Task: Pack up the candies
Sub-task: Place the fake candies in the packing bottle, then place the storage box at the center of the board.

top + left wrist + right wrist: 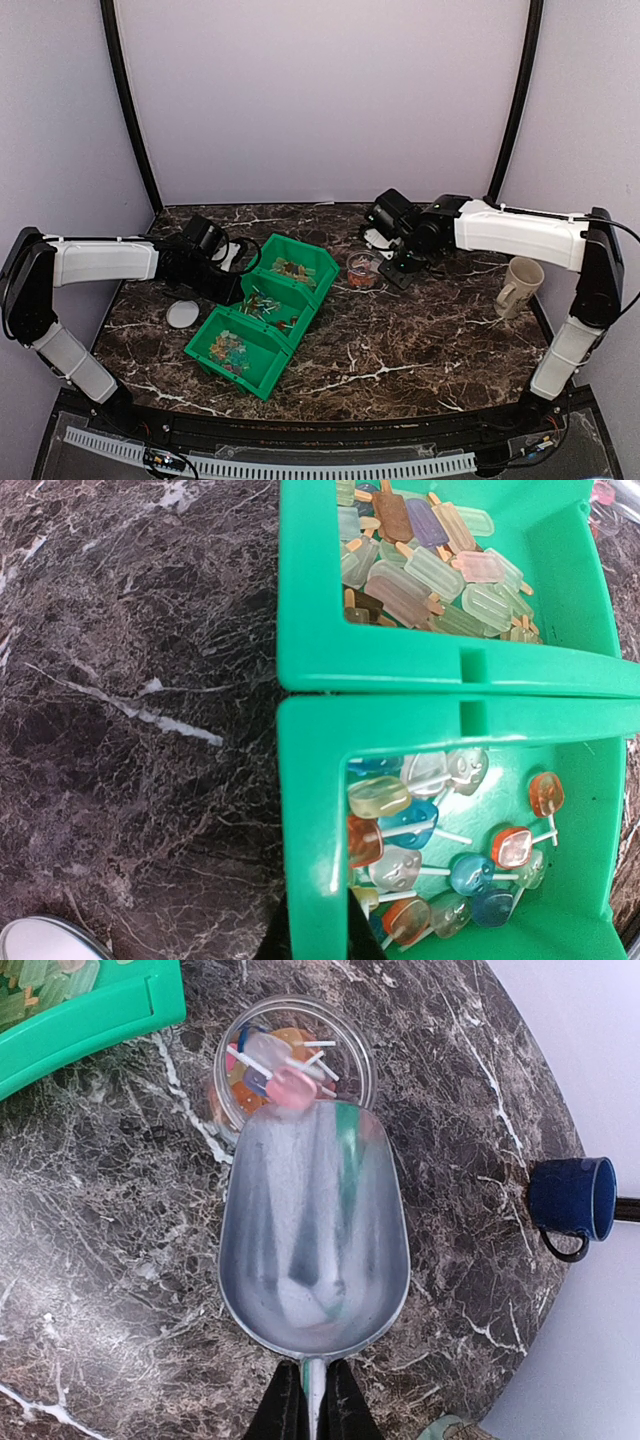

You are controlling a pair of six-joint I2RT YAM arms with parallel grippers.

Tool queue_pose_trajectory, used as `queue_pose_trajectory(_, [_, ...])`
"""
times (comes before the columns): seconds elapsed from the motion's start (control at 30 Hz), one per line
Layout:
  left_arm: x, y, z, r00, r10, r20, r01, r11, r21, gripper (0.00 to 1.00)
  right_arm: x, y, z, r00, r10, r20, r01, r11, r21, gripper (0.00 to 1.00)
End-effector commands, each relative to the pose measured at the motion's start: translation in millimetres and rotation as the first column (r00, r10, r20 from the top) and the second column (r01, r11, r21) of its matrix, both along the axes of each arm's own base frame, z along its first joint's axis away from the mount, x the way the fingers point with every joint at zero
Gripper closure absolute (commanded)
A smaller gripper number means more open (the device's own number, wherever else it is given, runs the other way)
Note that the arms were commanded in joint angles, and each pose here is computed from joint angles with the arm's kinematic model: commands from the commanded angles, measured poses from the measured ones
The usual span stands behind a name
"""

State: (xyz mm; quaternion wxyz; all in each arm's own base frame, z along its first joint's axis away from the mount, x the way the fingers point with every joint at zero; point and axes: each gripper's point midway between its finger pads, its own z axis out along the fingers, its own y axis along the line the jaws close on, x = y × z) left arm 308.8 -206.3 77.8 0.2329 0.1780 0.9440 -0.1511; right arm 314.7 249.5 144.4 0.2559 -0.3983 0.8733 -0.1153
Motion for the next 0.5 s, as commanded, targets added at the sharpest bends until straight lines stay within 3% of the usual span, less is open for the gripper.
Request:
queue_pose_trajectory(0.0, [20.4, -17.6, 53.5, 0.991, 0.004, 0.133, 0.012, 0.992, -0.125, 1.00, -3.9, -7.1, 5.5, 1.000, -0.010, -0.005, 0.010, 0.998, -0.059, 1.00])
queue_pose_trajectory(0.3, [21.0, -17.3, 51.3, 0.992, 0.006, 0.129, 0.010, 0.993, -0.119, 1.00, -6.1, -9.5, 23.8, 1.000, -0.010, 0.010, 0.011, 0.999, -0.053, 1.00])
queue_pose_trajectory(0.47, [21.1, -16.8, 49.8, 0.992, 0.007, 0.127, 0.008, 0.993, -0.115, 1.00, -9.4, 5.1, 48.2, 1.000, -0.011, 0.023, 0.009, 0.995, 0.097, 1.00])
